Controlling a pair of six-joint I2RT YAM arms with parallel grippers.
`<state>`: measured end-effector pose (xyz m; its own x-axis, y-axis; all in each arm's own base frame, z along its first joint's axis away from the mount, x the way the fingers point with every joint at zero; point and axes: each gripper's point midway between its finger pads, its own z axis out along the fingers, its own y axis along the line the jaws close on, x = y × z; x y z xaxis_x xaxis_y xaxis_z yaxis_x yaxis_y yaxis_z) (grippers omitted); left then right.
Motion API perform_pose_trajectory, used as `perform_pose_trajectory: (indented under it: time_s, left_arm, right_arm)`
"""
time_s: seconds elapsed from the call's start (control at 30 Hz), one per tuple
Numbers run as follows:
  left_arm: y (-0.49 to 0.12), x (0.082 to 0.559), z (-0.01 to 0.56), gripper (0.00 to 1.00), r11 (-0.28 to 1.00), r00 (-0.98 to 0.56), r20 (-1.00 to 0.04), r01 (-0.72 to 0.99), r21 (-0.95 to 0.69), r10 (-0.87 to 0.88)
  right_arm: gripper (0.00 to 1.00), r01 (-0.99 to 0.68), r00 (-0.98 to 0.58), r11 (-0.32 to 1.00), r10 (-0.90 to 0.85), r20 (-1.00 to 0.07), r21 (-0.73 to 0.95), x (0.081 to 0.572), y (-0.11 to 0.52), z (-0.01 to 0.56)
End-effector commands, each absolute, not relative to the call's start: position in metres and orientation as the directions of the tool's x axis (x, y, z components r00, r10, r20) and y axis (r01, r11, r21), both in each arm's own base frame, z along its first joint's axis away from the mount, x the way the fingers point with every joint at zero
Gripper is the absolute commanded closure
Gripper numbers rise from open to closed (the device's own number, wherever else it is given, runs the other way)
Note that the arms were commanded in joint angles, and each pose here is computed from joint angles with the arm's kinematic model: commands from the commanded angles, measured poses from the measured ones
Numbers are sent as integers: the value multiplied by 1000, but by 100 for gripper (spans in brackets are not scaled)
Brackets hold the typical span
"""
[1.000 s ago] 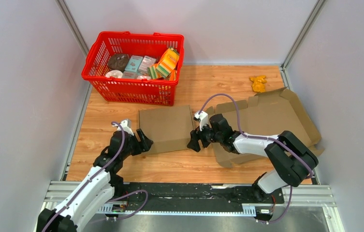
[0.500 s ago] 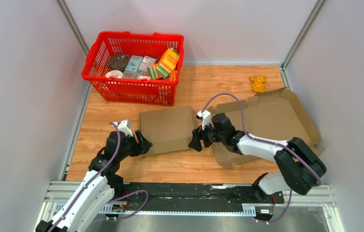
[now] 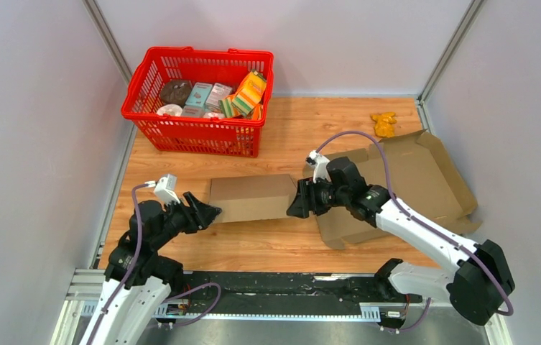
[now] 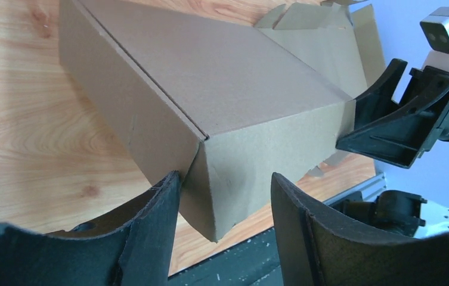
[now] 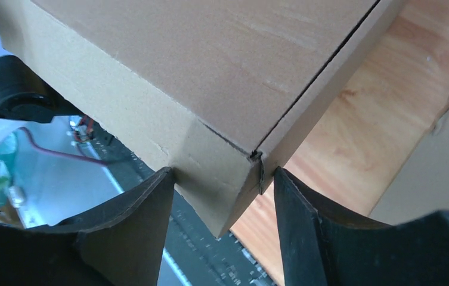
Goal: Fold the paper box
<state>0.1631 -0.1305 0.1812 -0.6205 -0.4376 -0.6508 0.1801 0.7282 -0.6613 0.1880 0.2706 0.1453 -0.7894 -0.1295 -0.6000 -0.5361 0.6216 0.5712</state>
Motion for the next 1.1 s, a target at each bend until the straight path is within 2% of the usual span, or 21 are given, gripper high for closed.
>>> perform_pose_trajectory:
  time_s: [0.0,0.27,0.43,0.6,0.77,0.9,1.07]
  left_arm:
    - [-168,127,225,39,514,-742,-526,285,-809,-417]
    - [-173,117,244,47,458,-777,-465,259,-850,-424]
    - [-174,127,229,53,485,-787,-444,214,-848,-429]
    - [-173,141,233,55,484,-772,-420,168,-859,-477]
    - [-173,158,240,55,483,-744,-417,145,-863,-522]
    - [-183,167,261,58,402,-741,-388,173,-899,-548]
    - [-183,163,292,59,375,-725,-406,218,-901,-557]
  right_arm:
    - [41,-573,-803,375,-77,-592,729,158,302,253]
    - [46,-352,-935,355,-81,-346,866,153,305,276]
    - [52,-273,-962,353,-87,-260,895,165,307,265]
    - [52,-164,-986,316,-71,-149,935,177,312,255]
    - [52,-96,-995,300,-40,-88,949,194,315,254]
    - [53,-125,-992,260,-50,-116,957,198,318,276]
    - [53,-90,-996,253,-44,-82,963,190,315,288]
